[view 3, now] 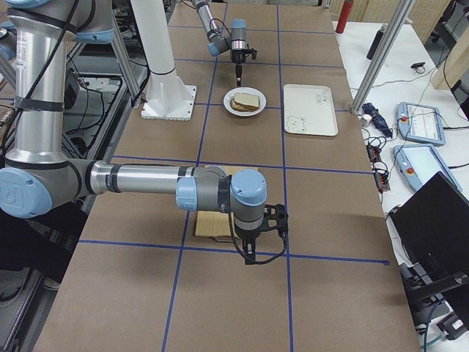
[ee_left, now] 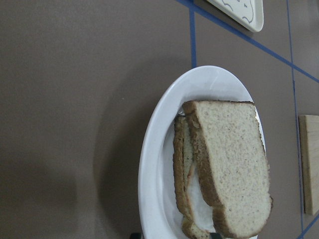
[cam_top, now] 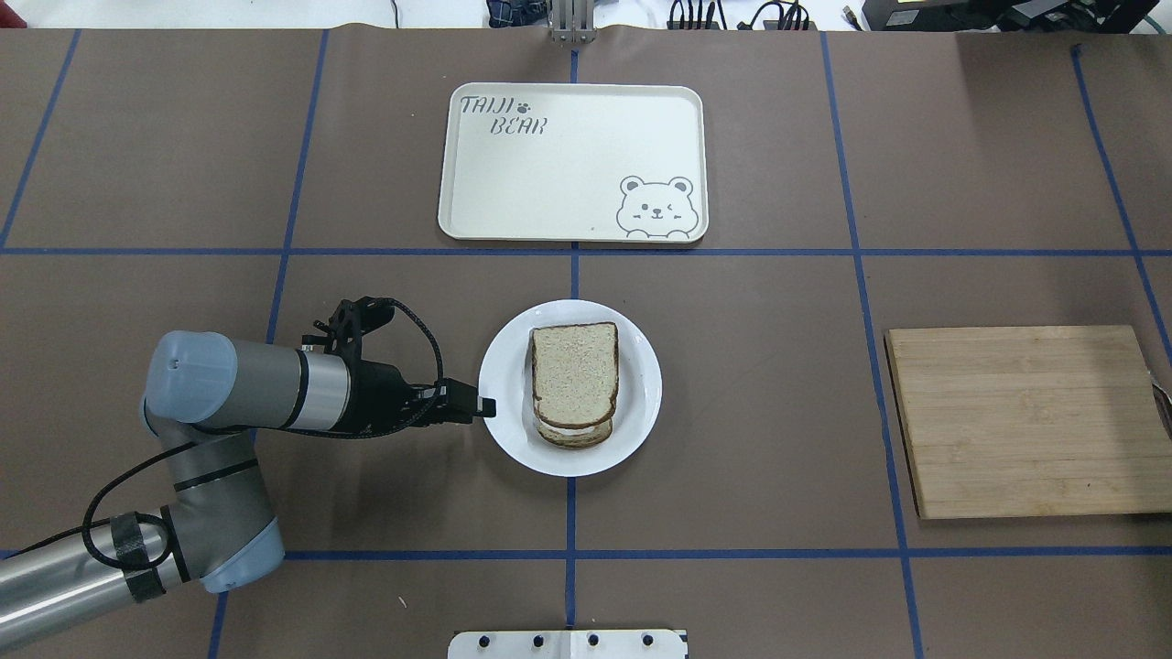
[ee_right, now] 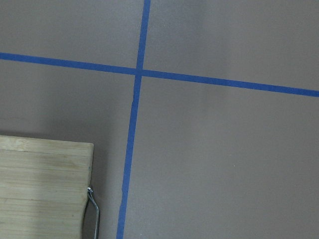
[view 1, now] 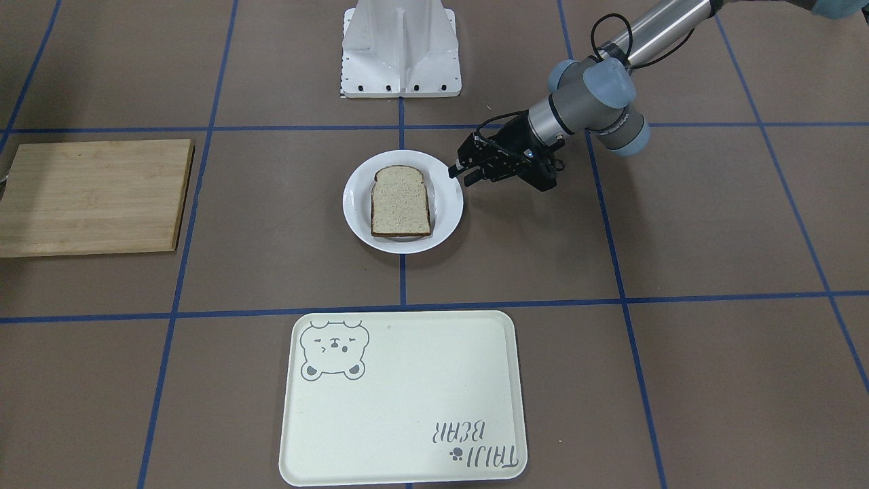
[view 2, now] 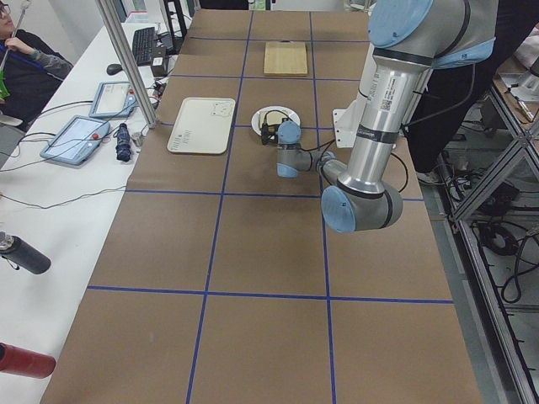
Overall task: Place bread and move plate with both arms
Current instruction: 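Grip the white plate rim with the left gripper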
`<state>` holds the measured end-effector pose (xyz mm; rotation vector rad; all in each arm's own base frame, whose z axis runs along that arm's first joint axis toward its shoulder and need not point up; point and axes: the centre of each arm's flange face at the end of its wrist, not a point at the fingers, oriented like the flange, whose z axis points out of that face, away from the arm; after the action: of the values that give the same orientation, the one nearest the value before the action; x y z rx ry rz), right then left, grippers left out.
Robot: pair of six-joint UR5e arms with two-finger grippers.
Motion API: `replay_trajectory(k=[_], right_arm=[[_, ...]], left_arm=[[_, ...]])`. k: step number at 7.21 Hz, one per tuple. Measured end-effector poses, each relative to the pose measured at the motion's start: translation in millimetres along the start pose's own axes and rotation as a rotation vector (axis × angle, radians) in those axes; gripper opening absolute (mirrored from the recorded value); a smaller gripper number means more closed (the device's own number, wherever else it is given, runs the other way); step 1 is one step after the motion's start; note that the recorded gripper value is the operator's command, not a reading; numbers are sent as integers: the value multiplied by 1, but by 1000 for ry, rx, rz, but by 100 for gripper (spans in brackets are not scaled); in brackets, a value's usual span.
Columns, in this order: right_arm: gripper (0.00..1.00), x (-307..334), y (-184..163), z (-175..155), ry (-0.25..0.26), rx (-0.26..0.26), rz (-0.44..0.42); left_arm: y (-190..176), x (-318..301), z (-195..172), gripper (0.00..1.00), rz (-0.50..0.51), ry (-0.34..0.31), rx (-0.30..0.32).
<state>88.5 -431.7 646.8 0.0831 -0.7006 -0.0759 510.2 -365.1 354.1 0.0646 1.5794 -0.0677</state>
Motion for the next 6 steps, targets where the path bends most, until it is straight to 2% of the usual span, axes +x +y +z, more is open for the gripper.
replay_trajectory(k=[6], right_arm=[[100, 1, -2, 1, 2, -2, 0]], left_arm=[[-7, 4, 21, 42, -9, -5, 39]])
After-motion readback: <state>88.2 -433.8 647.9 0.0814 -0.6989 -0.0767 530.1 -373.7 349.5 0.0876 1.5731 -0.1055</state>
